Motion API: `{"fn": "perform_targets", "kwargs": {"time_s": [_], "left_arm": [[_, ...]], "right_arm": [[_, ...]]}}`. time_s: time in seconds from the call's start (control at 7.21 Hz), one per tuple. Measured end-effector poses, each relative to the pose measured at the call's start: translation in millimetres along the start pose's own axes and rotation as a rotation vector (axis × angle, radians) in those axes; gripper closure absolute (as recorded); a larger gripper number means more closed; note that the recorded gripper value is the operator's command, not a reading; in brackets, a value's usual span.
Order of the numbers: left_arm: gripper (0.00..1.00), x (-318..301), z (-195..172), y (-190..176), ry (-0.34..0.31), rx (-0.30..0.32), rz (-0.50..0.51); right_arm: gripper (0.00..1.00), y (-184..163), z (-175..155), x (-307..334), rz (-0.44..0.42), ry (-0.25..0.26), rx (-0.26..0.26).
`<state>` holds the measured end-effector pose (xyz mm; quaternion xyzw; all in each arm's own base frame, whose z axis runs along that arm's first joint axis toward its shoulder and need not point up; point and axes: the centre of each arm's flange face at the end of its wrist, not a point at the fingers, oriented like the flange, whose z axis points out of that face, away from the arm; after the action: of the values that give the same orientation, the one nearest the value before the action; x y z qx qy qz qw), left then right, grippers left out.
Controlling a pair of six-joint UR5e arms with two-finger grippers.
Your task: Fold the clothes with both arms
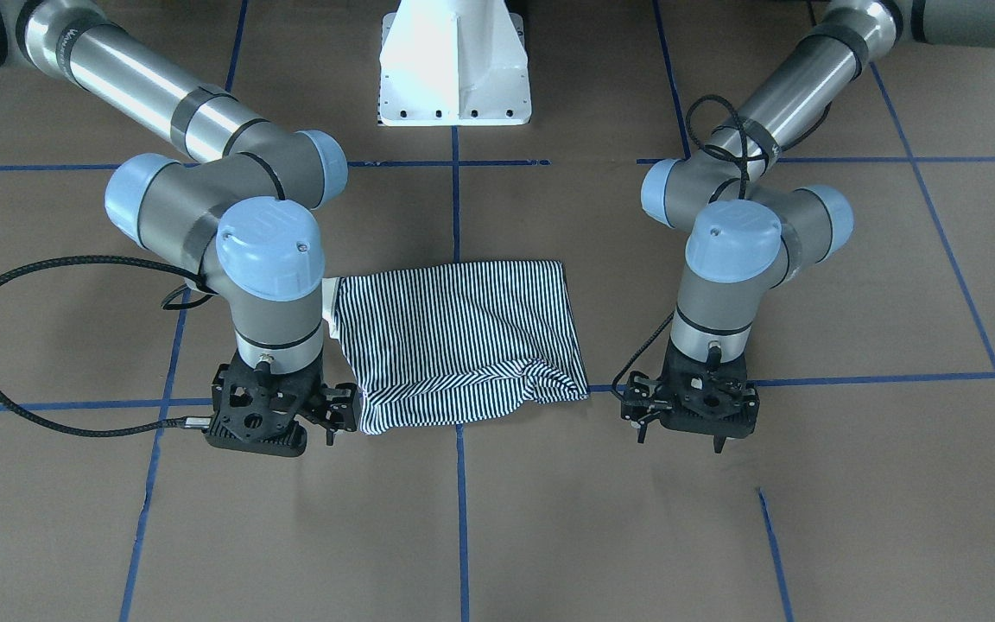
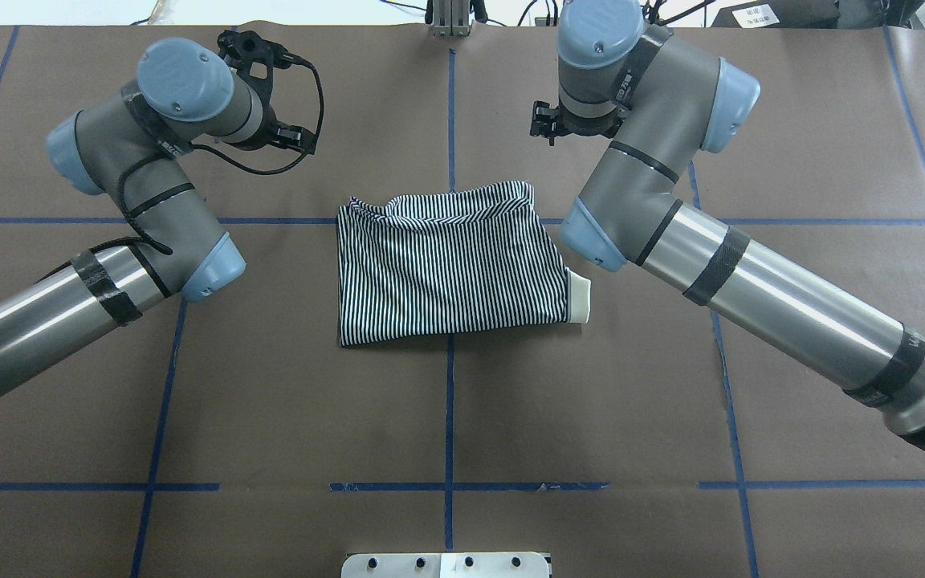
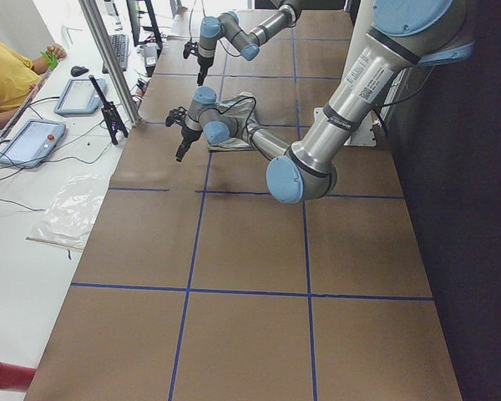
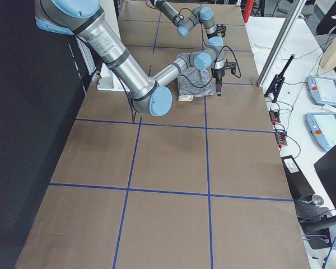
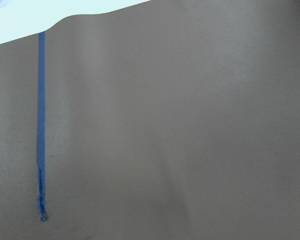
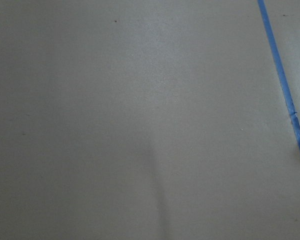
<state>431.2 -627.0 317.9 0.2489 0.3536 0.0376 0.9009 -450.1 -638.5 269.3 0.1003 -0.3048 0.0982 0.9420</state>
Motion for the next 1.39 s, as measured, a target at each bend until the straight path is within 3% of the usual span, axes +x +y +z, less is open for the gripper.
{"fn": "perform_targets", "kwargs": {"time_s": [0.28, 0.56, 0.83, 1.11, 1.39], "left_arm": [[0.00, -11.0, -79.0, 21.0, 0.053, -0.016, 0.115], [0.00, -59.4, -167.5, 42.7, 0.011, -0.046, 0.230], [0.00, -159.0, -231.6, 70.5, -0.016, -0.090, 0.353], [0.00, -250.9, -247.2, 111.5, -0.027, -0.170, 0.364], [0.00, -336.1, -216.5, 137.1, -0.085, -0.278, 0.240]], "right_arm": [[0.00, 2.3, -20.4, 100.7, -0.135, -0.055, -0.032], [0.00, 18.1, -38.5, 247.0, -0.274, -0.068, -0.057], [0.00, 38.0, -59.2, 408.5, -0.401, -0.061, -0.084], [0.00, 76.2, -64.2, 531.4, -0.445, -0.071, -0.128], [0.00, 132.1, -45.3, 608.3, -0.368, -0.050, -0.211]]}}
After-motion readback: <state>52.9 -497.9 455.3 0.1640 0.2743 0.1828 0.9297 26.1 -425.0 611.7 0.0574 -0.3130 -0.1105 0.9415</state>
